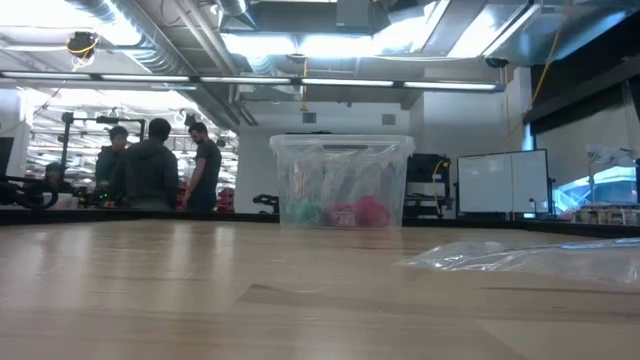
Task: Roll bandage
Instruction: Roll the green bandage
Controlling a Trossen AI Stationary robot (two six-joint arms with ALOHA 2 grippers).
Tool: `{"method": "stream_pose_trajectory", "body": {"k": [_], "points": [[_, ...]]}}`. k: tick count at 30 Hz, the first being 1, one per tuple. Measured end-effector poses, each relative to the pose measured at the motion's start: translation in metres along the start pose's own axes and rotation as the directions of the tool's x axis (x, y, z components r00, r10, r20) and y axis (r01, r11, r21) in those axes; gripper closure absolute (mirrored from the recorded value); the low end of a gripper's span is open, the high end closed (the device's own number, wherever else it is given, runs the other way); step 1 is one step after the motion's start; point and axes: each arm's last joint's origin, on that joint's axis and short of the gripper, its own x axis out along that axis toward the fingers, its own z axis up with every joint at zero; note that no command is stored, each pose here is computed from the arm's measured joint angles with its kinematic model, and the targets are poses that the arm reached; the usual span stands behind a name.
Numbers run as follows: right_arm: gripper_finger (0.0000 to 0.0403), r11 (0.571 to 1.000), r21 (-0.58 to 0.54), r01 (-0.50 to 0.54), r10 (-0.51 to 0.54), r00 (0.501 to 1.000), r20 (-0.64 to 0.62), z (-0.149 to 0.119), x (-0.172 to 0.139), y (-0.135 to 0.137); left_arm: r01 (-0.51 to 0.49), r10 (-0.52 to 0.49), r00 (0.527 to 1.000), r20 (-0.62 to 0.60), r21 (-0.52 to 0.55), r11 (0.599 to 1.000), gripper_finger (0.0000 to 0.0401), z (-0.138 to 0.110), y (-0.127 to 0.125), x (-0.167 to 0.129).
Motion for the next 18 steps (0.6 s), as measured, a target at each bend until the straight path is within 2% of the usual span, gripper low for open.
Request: {"method": "stream_pose_trajectory", "body": {"k": [5, 13, 15, 18], "points": [[0.0275, 0.992, -0.018, 0.127, -0.127, 0.992, 0.009, -0.003, 0.007, -0.007, -0.006, 0.006, 1.0, -0.001, -0.011, 1.0, 0.038, -0.001, 0.002, 0.001], [0.0277, 0.99, -0.032, 0.137, -0.138, 0.99, -0.007, -0.004, 0.012, -0.014, -0.004, 0.004, 1.0, 0.0, 0.0, 1.0, 0.038, -0.001, 0.002, 0.001], [0.0289, 0.992, -0.046, 0.116, -0.118, 0.992, -0.043, -0.007, 0.012, -0.014, -0.004, 0.004, 1.0, 0.0, 0.0, 1.0, 0.038, -0.001, 0.002, 0.001], [0.0334, 0.991, -0.067, 0.115, -0.121, 0.989, -0.09, -0.013, 0.011, -0.015, -0.005, 0.005, 1.0, 0.001, 0.0, 1.0, 0.038, 0.0, 0.002, 0.001]]}}
